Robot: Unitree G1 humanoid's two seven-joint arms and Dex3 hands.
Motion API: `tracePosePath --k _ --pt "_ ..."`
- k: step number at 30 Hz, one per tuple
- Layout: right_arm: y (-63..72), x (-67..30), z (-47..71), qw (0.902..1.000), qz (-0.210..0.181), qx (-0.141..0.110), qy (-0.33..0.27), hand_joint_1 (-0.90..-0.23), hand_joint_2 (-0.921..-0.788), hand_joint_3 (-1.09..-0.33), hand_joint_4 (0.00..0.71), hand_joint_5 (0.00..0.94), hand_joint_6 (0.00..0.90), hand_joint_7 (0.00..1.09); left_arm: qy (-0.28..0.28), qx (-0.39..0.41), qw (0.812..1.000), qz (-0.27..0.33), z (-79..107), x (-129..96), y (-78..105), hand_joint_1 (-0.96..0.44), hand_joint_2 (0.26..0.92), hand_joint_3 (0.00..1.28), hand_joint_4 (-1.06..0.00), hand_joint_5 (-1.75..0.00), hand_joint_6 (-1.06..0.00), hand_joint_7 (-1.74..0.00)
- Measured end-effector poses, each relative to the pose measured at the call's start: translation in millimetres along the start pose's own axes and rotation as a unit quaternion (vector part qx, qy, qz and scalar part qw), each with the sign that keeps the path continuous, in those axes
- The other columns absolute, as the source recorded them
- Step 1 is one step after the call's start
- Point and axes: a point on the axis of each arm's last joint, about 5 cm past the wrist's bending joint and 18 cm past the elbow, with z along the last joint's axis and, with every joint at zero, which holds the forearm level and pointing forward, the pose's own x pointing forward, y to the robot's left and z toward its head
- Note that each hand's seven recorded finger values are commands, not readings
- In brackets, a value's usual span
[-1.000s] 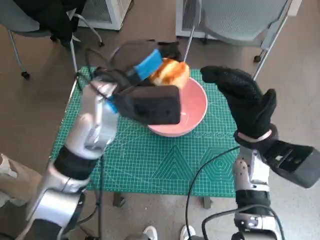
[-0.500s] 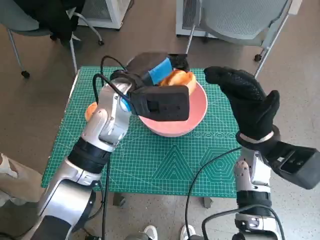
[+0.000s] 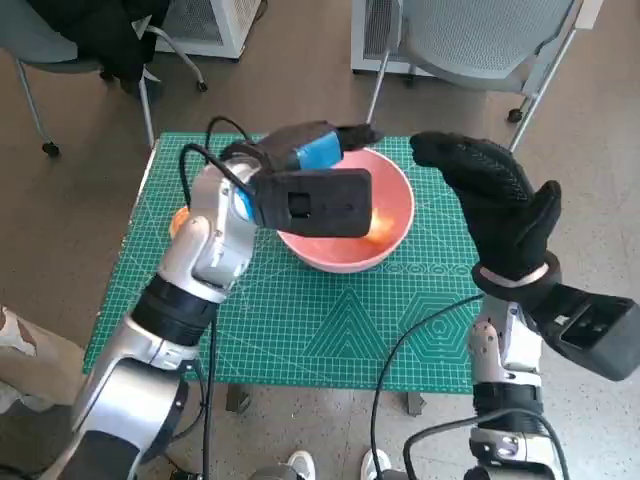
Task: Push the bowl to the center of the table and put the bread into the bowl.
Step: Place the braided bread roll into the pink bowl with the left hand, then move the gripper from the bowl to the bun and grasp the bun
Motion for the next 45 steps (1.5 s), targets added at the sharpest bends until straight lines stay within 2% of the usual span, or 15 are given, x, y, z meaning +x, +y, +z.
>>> tracePosePath --k 9,15,20,27,31,34,39,45 --pt "2.6 0.4 -1.1 1.0000 -0.001 0.003 -0.001 -0.690 -0.921 -0.804 0.056 0.002 0.009 0.26 0.003 0.013 1.000 0.022 -7.8 -10 1.1 -0.59 0.835 0.01 0.00 0.00 -0.13 -0.05" --pt "3.9 0.9 -1.5 1.0000 0.001 0.003 -0.002 -0.687 -0.921 -0.812 0.055 0.001 0.007 0.26 0.008 0.011 0.999 0.037 -18.8 -26 3.9 -0.61 0.840 0.01 0.00 0.00 -0.13 -0.04" --pt "4.4 0.6 -1.8 1.0000 0.001 0.004 -0.002 -0.688 -0.921 -0.812 0.055 0.001 0.006 0.27 0.016 0.014 0.998 0.059 -29.7 -47 11.8 -0.58 0.835 0.01 0.00 0.00 -0.13 -0.04" --pt "4.4 -0.6 -1.2 1.0000 0.001 0.003 -0.002 -0.689 -0.921 -0.810 0.057 0.001 0.008 0.27 0.035 0.002 0.996 0.076 -52.2 -99 20.6 -0.42 0.758 0.00 0.00 0.00 -0.14 -0.03" --pt "3.6 -1.8 -0.4 1.0000 0.000 0.002 -0.002 -0.694 -0.921 -0.804 0.058 0.002 0.010 0.27 0.066 -0.008 0.996 0.061 -64.3 -126 22.8 -0.28 0.707 0.00 0.00 0.00 -0.13 -0.03" --pt "3.1 -2.8 0.1 1.0000 0.000 0.001 -0.001 -0.695 -0.921 -0.802 0.058 0.002 0.010 0.27 0.097 -0.016 0.994 0.041 -71.0 -142 24.9 -0.17 0.694 0.00 0.00 0.00 -0.13 -0.02" --pt "3.0 -3.3 -0.2 1.0000 -0.001 0.002 0.001 -0.695 -0.921 -0.799 0.058 0.001 0.011 0.26 0.131 -0.030 0.990 0.038 -71.5 -160 29.0 -0.03 0.695 0.01 0.00 0.00 -0.13 -0.02" --pt "4.4 -3.2 -2.6 1.0000 -0.001 0.007 0.005 -0.682 -0.921 -0.807 0.055 0.000 0.009 0.26 0.139 -0.034 0.988 0.051 -63.3 -166 27.7 0.11 0.707 0.01 0.00 0.00 -0.13 -0.02"
